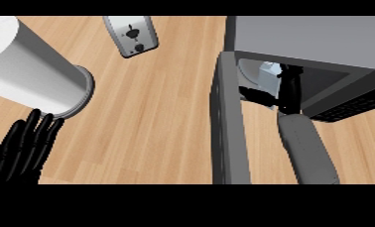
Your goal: Pick up the milk, place it into the microwave and close the microwave
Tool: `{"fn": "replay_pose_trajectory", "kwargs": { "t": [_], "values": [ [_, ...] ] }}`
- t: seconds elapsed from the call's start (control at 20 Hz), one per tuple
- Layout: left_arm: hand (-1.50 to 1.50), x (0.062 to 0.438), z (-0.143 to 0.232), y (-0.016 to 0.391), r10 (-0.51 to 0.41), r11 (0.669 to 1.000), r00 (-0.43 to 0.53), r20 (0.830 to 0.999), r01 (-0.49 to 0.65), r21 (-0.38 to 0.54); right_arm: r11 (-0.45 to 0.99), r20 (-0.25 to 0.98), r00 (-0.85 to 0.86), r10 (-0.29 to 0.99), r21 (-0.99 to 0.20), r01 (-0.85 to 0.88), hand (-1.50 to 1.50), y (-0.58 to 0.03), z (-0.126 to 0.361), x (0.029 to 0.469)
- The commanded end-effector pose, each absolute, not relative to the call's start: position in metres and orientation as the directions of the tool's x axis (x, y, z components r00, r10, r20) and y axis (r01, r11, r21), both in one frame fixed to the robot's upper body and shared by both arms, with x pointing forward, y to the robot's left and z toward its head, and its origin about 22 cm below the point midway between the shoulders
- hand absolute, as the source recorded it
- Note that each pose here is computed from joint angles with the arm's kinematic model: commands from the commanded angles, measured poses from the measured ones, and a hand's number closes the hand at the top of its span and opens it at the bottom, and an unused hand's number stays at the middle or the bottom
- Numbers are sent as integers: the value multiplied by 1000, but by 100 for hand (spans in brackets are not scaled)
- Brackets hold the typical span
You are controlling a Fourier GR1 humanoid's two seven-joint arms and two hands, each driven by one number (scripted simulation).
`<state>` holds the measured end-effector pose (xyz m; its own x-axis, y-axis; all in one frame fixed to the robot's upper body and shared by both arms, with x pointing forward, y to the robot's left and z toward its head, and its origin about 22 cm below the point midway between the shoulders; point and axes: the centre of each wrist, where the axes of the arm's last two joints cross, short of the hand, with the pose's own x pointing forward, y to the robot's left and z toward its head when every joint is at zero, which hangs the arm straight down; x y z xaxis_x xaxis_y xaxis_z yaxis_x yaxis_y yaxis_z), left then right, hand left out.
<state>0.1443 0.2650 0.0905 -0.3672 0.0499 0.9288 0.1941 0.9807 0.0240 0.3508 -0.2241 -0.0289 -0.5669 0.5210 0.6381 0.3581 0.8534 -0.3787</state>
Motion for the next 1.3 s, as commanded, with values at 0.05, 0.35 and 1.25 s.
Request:
{"fn": "replay_pose_trajectory", "kwargs": {
  "t": [0.05, 0.35, 1.25],
  "values": [
    [-150, 148, 88, 257, 71, 979, -356, 932, 202, 2, 894, 815, -376, 442, -364, 262, -150, -231, -9, 385],
    [-150, 148, 87, 253, 42, 985, -357, 933, 170, 21, 920, 847, -367, 384, -318, 230, -150, -223, -12, 388],
    [-150, 170, 66, 227, 31, 927, -270, 962, 369, 73, 994, 931, -353, 91, -104, -18, -150, -217, -56, 362]
  ]
}}
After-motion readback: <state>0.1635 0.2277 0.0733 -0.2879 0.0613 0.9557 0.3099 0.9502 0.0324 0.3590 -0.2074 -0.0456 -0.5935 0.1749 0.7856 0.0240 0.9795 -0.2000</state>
